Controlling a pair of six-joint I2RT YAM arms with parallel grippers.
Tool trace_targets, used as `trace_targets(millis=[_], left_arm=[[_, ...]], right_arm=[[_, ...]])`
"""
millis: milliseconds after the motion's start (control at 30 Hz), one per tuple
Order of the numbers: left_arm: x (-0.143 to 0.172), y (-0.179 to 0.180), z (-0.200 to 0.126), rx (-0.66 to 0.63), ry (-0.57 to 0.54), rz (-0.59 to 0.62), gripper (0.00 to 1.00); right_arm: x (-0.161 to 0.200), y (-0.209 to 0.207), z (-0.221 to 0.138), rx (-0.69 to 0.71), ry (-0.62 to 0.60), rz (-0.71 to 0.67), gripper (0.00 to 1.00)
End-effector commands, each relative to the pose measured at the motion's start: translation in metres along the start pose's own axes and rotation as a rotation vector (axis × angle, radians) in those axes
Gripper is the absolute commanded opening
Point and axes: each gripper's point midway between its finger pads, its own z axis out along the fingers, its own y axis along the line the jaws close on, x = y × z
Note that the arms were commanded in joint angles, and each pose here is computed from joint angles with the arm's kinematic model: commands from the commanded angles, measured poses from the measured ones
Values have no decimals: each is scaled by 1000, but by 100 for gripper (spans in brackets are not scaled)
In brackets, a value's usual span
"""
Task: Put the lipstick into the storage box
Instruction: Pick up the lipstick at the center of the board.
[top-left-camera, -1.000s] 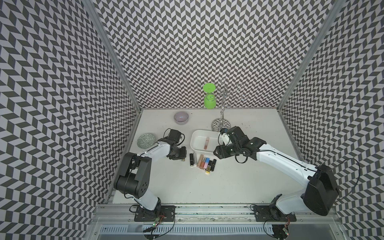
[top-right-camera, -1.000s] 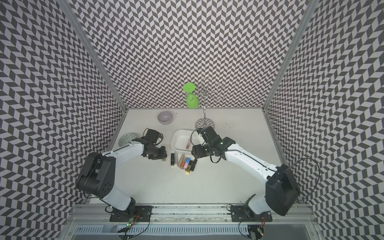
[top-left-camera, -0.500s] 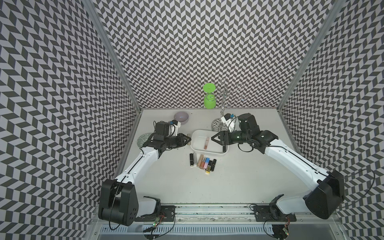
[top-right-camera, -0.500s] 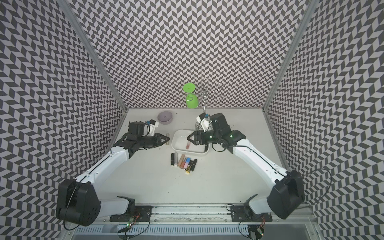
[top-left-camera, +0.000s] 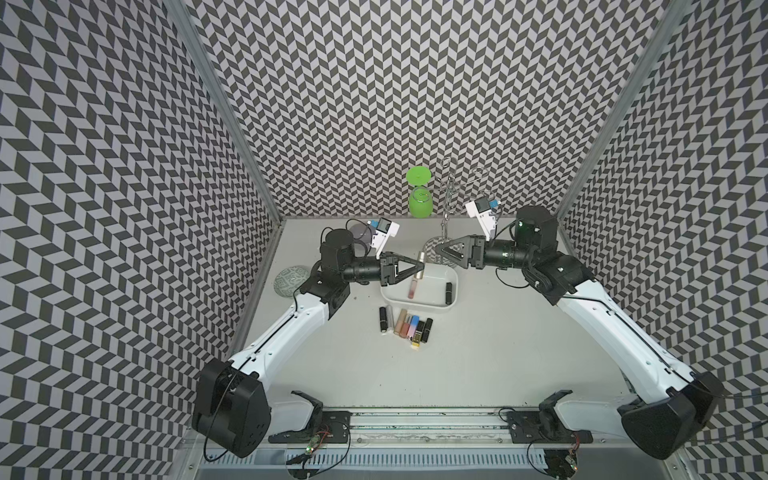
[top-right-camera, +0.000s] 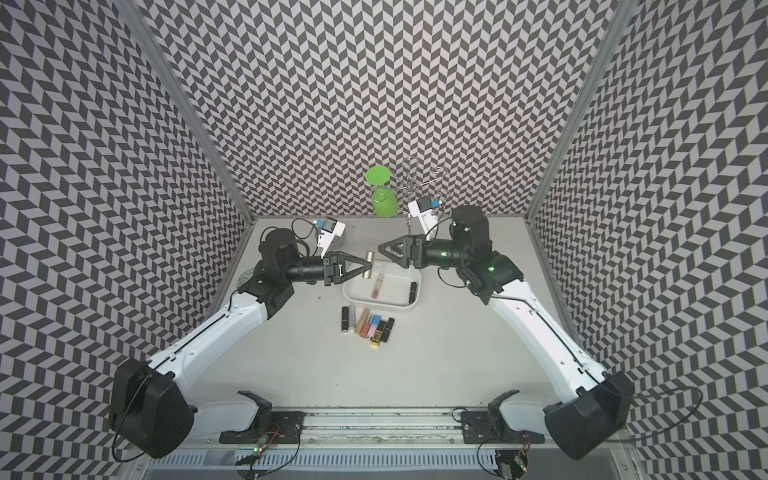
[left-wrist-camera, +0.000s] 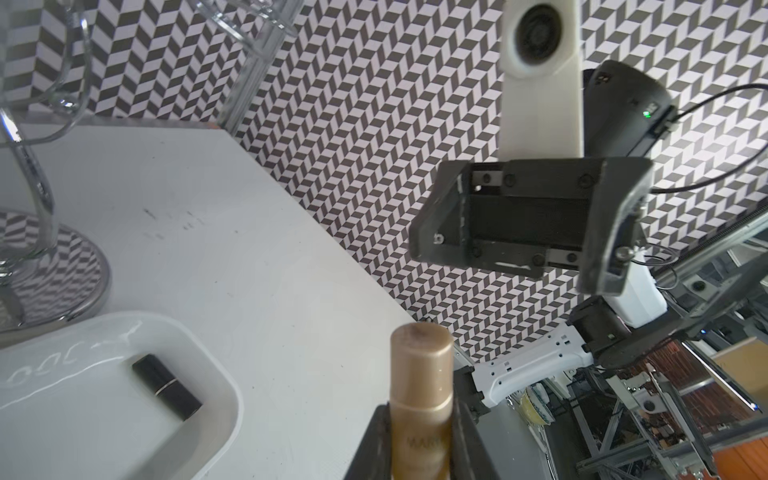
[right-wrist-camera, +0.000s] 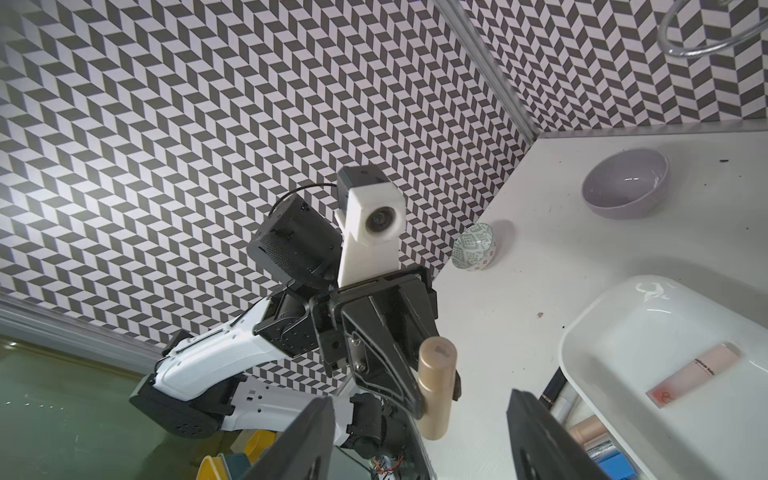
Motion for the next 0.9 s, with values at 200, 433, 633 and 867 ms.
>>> trace_targets(millis=[200,433,633,867], left_arm=[[-17,-38,7,116,-1,89,19],[-21,-43,14,133,3,97,19],[-20,-43,15,134,5,94,19],[-18,-44,16,136,9,90,19]], right_arm=[[-5,37,-8,-147,-22,-35,69],[5,46,-2,-190,7,-36,68],[10,49,5,-201,23,-35,64],[10,47,10,-200,14,-32,45]])
